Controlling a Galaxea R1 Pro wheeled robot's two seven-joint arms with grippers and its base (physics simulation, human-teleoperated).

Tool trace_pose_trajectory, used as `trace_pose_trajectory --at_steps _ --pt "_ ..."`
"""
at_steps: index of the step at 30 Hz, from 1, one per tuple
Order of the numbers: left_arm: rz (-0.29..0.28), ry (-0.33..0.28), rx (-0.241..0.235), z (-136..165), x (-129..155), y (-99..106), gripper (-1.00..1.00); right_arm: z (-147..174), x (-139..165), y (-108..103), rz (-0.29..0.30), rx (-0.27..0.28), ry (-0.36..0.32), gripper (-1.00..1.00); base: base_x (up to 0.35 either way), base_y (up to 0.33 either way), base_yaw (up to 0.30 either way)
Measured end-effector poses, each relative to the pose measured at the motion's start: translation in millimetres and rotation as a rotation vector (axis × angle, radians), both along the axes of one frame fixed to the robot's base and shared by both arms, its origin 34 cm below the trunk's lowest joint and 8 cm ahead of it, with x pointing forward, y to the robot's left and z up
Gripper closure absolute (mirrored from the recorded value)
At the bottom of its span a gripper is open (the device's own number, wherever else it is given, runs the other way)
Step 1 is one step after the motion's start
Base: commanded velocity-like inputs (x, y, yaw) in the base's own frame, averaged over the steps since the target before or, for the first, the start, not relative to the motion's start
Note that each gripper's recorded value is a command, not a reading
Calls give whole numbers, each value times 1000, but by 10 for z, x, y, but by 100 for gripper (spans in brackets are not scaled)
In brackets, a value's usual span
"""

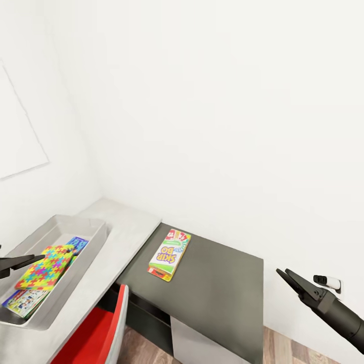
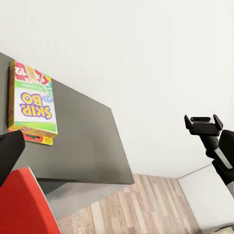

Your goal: Put all the toys in the child's room - the three board games (two on the bed and one on the table), the two jigsaw puzzles on the table, and the tennis ball on the table - inside the toy box on the table in the child's room.

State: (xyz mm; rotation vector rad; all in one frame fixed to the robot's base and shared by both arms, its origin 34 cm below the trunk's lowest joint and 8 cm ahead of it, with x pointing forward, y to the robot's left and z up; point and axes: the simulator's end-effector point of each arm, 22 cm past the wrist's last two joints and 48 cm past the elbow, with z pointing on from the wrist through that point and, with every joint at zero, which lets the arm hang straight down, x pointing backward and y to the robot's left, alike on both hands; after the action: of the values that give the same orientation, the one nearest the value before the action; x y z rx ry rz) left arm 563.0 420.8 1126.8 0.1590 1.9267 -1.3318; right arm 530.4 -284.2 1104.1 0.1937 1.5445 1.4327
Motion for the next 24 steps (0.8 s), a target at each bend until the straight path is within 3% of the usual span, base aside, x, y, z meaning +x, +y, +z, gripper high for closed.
trace_pose_trajectory --at_steps 9,18,24 --pt "1 -1 0 5 0 2 -100 2 1 -3 -1 0 0 -100 0 -124 -17" --pt "2 -12 -1 49 -10 7 -100 46 -8 -52 -13 1 -9 -100 0 -269 -179" --pt "1 -23 1 95 -20 4 -100 76 -17 -58 -14 1 -16 -100 0 -88 -209"
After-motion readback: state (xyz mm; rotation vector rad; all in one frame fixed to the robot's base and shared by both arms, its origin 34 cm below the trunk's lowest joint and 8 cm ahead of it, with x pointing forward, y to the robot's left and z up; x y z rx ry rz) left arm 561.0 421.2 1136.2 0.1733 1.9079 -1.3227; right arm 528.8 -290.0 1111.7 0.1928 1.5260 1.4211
